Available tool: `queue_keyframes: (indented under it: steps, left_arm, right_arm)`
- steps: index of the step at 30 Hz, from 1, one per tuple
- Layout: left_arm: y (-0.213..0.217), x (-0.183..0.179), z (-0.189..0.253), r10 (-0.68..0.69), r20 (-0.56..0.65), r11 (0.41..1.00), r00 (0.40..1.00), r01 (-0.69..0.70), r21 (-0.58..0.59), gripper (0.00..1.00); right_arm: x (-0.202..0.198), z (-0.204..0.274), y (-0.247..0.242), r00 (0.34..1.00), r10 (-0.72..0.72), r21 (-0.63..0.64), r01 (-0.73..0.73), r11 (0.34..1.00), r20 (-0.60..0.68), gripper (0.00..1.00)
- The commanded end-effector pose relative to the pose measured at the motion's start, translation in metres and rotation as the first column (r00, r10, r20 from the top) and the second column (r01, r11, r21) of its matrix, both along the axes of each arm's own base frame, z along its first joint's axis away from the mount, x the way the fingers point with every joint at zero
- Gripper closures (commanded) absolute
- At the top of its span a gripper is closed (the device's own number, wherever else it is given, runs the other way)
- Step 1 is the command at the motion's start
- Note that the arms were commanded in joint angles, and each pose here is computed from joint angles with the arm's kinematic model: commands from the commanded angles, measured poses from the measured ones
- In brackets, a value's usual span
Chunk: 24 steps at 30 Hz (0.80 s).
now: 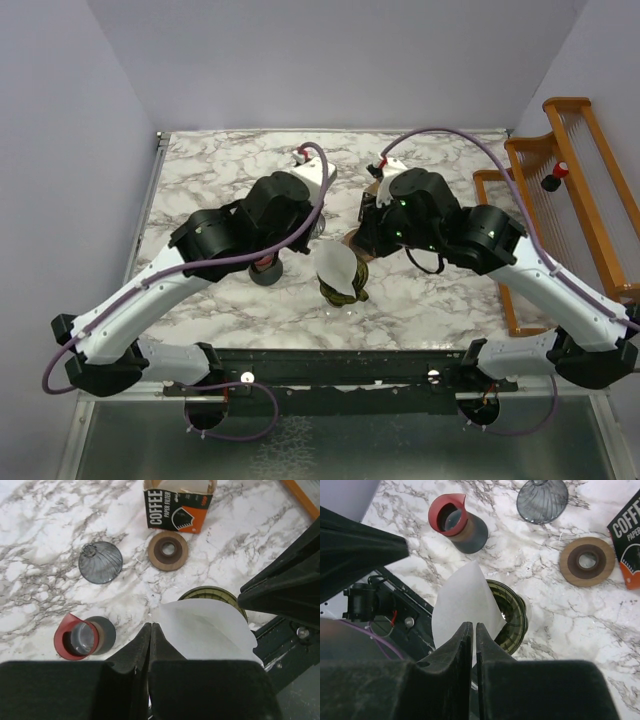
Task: Place the coffee filter in the dripper
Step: Place the coffee filter in the coffee dripper.
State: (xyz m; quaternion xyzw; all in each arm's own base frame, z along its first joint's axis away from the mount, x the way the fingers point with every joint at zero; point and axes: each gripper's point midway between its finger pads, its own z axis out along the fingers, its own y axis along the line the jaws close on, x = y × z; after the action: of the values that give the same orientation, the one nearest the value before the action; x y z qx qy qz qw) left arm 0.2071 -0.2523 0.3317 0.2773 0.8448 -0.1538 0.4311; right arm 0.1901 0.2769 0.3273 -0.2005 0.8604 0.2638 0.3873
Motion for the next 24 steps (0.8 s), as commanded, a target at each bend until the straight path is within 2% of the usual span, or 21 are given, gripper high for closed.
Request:
queue_keyframes:
  steps: [1, 6, 9, 15, 24]
  left_arm:
    - [0.021, 0.013, 0.021, 0.111, 0.137, 0.992, 0.984, -0.102, -0.071, 1.0]
    - [0.043, 0.011, 0.014, 0.151, 0.185, 0.987, 0.971, -0.137, -0.083, 0.98]
    - [0.051, 0.007, 0.009, 0.151, 0.202, 0.987, 0.968, -0.135, -0.088, 0.95]
    - [0.06, 0.003, -0.007, 0.146, 0.207, 0.989, 0.967, -0.134, -0.069, 0.94]
    - [0.078, -0.004, -0.017, 0.183, 0.24, 0.979, 0.953, -0.156, -0.128, 0.88]
  right_arm:
    - [-0.004, 0.004, 0.019, 0.997, 0.068, 0.029, -0.067, 0.997, -0.022, 0.91]
    - [-0.004, -0.01, 0.03, 0.992, 0.094, -0.013, -0.095, 0.995, -0.079, 0.94]
    - [-0.003, -0.019, 0.032, 0.99, 0.093, -0.048, -0.098, 0.994, -0.109, 0.85]
    - [-0.001, -0.038, 0.034, 0.983, 0.071, -0.134, -0.095, 0.987, -0.171, 0.78]
    - [-0.004, -0.064, 0.032, 0.97, 0.031, -0.275, -0.098, 0.957, -0.239, 0.69]
